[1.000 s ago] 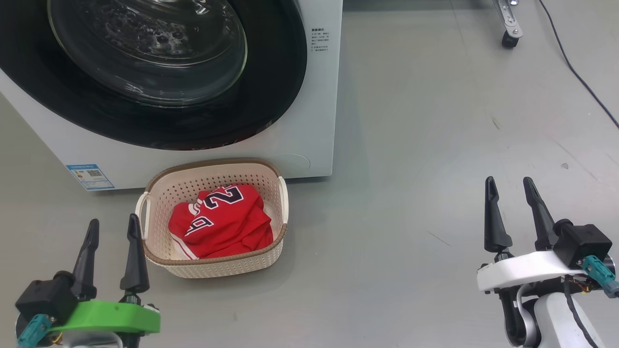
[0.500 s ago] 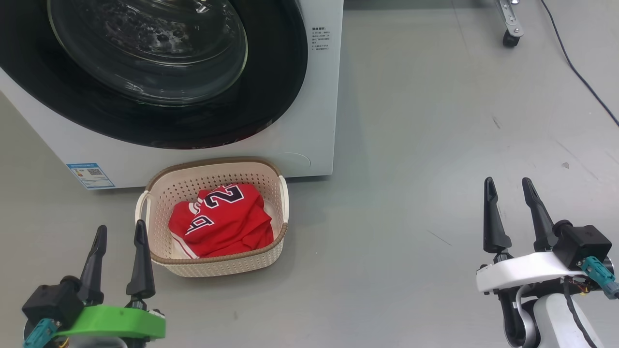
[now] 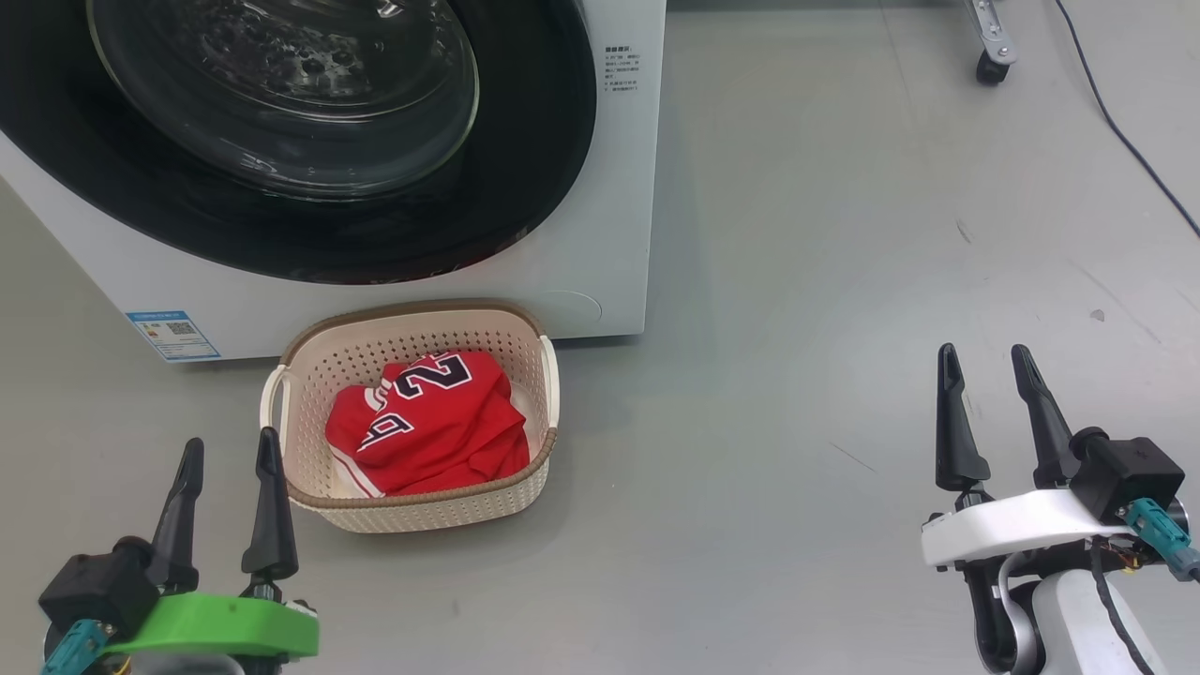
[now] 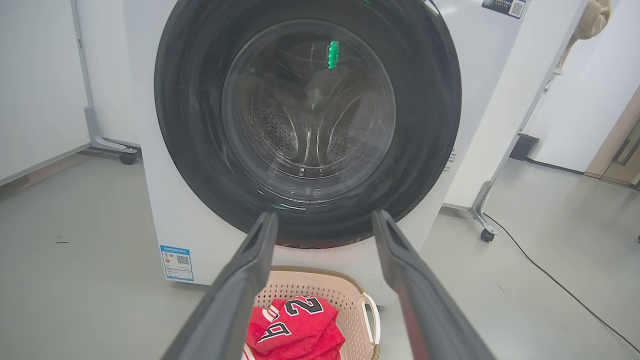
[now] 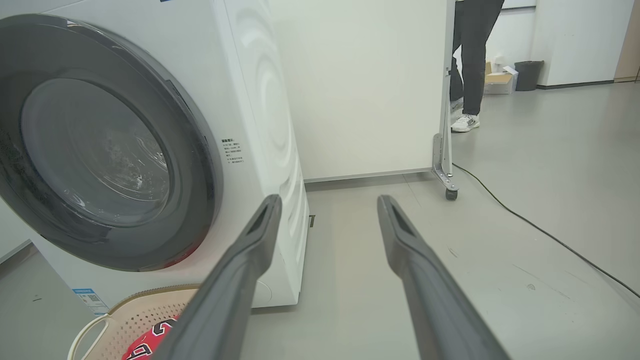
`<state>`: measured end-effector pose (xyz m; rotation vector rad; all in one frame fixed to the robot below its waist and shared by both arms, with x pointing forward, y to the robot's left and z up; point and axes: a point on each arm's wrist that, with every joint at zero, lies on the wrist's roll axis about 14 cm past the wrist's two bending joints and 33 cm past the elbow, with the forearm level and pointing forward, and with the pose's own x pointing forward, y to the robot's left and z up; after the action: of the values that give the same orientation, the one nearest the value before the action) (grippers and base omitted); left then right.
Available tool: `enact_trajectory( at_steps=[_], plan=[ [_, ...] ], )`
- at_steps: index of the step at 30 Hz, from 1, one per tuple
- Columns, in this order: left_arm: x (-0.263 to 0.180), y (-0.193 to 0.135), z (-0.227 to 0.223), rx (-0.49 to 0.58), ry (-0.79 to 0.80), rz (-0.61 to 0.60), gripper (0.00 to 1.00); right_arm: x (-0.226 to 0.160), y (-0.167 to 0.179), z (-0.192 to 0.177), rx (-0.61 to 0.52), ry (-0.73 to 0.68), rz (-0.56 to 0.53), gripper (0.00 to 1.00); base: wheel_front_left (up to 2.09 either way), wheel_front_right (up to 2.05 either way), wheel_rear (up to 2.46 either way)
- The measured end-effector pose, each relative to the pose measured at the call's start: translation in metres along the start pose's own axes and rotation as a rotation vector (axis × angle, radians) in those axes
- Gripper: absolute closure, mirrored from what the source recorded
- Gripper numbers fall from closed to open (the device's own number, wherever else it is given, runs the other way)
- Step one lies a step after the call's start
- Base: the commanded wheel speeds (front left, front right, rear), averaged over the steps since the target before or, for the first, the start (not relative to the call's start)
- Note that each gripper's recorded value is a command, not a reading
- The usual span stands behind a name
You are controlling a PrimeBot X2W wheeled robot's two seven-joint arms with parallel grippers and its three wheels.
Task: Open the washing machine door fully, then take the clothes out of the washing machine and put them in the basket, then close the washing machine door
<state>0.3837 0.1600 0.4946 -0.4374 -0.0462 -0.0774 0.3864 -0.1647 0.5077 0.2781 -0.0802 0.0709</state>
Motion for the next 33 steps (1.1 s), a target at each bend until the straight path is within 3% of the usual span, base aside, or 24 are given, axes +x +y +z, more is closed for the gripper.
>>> enact_trajectory(
  at_steps=[20, 21, 27, 33],
  plan=[
    [-0.001, 0.001, -0.002, -0.023, 0.002, 0.008, 0.0, 0.0, 0.002, 0.0, -0.005, -0.001, 0.008, 0.0, 0.0, 0.0, 0.0],
    [-0.001, 0.001, -0.003, -0.026, 0.007, 0.01, 1.0, -0.001, 0.001, -0.001, -0.004, 0.004, 0.006, 1.0, 0.0, 0.0, 0.0],
    [-0.008, 0.002, -0.025, -0.05, 0.071, 0.033, 1.0, -0.015, -0.003, -0.029, 0.019, 0.09, -0.026, 1.0, 0.0, 0.0, 0.0],
    [-0.011, 0.004, -0.026, -0.1, 0.075, 0.048, 1.0, -0.016, -0.004, -0.028, 0.074, 0.088, -0.04, 1.0, 0.0, 0.0, 0.0]
  ],
)
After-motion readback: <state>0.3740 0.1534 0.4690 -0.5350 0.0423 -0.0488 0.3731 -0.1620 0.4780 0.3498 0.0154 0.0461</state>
